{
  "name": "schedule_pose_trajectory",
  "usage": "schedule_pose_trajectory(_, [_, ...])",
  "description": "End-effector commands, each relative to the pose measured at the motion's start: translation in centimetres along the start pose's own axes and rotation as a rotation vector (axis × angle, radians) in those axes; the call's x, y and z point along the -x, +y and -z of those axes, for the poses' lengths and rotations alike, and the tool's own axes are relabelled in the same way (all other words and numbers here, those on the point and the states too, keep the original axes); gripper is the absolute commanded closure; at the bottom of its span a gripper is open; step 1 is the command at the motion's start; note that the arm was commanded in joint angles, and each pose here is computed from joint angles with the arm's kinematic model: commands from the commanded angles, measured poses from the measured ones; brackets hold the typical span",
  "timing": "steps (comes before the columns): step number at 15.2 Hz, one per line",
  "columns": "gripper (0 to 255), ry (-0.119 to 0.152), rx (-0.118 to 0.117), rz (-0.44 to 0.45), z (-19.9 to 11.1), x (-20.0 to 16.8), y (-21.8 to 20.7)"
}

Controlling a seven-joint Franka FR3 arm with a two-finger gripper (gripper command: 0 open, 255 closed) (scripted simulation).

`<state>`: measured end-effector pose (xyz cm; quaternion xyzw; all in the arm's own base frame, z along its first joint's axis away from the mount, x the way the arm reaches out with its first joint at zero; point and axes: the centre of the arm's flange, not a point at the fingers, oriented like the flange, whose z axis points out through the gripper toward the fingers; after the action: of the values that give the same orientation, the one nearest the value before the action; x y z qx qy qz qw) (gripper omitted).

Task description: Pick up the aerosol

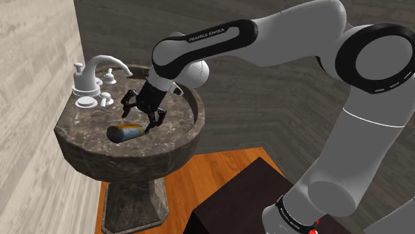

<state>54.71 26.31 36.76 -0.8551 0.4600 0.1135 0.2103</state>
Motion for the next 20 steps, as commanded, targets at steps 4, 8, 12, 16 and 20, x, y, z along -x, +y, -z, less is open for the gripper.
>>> schedule_pose_trajectory(4, [0,-0.001,-0.001,-0.003,-2.5,-1.1,0.6])
schedule_pose_trajectory(8, [255,-0.001,-0.001,-0.003,-2.7,-1.2,0.7])
schedule_pose_trajectory(12, [255,-0.001,-0.001,-0.003,-2.7,-1.2,0.7])
schedule_pose_trajectory(16, [255,-0.001,-0.001,-0.003,-2.7,-1.2,0.7])
schedule_pose_trajectory(20, [255,-0.001,-0.001,-0.003,-0.8,-0.4,0.2])
